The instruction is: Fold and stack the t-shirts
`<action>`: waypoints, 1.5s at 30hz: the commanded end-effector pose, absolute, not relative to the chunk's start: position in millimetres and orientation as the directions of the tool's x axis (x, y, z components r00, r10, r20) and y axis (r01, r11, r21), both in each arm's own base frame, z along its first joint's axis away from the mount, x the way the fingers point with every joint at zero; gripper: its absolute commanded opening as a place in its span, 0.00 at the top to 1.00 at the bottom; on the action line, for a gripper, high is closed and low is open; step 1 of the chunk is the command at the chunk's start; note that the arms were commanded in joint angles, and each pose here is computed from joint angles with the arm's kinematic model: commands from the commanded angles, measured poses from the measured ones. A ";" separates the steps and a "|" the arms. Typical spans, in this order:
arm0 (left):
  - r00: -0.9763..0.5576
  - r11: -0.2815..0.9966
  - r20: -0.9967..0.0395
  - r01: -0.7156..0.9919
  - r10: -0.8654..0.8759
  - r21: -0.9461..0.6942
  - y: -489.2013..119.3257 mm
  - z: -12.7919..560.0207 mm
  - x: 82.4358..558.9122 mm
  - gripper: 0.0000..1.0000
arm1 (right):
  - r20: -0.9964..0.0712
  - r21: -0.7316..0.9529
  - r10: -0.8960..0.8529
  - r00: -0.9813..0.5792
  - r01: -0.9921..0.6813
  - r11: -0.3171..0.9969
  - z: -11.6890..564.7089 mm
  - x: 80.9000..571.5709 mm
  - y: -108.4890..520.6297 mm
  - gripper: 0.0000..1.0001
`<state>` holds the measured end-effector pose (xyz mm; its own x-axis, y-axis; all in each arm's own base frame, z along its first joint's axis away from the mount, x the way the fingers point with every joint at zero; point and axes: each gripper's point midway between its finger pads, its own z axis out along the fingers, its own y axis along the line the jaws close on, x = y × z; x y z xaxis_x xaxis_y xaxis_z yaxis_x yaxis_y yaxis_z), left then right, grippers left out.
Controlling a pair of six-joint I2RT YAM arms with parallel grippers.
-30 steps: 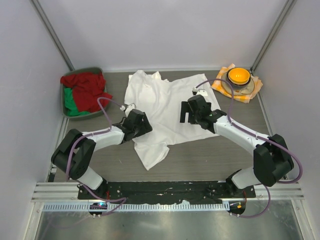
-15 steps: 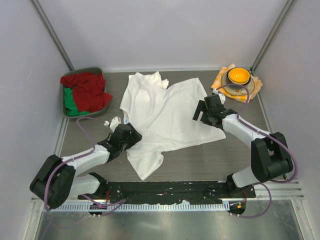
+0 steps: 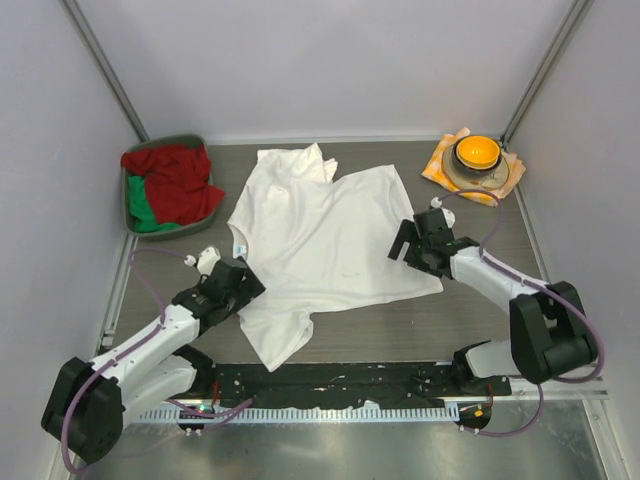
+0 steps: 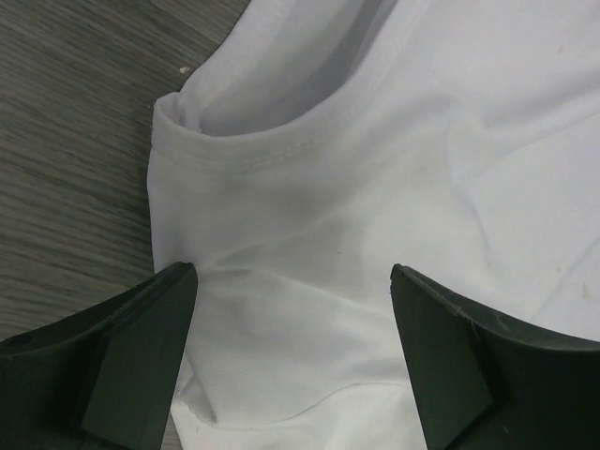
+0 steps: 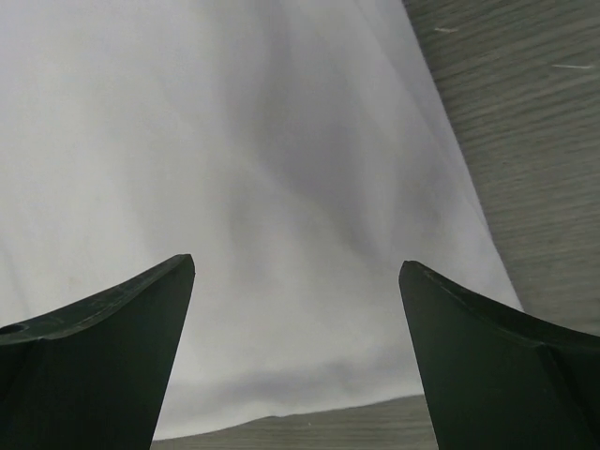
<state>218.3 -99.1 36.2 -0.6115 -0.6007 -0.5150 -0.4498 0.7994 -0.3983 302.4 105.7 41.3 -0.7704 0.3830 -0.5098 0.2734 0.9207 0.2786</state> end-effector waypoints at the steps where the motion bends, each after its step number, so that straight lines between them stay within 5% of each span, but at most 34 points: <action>1: -0.632 0.808 -0.504 -0.436 -0.589 -0.397 -101.8 54.3 216.7 0.06 | -0.643 0.217 0.399 -0.654 0.345 0.913 84.2 301.6 72.2 0.02; 15: -0.815 0.869 -0.381 -0.271 -0.436 -0.414 -165.6 62.5 135.3 0.06 | -0.572 0.164 0.435 -0.695 0.422 0.891 63.0 276.6 60.1 0.01; 26: -0.831 0.861 -0.314 -0.330 -0.459 -0.387 -132.8 40.1 88.5 0.10 | -0.528 0.173 0.463 -0.712 0.443 0.880 47.2 272.9 59.2 0.02; 45: -0.935 0.926 -0.218 -0.202 -0.279 -0.319 -168.3 15.1 62.2 0.40 | -0.511 0.180 0.460 -0.726 0.433 0.883 38.1 268.3 62.2 0.02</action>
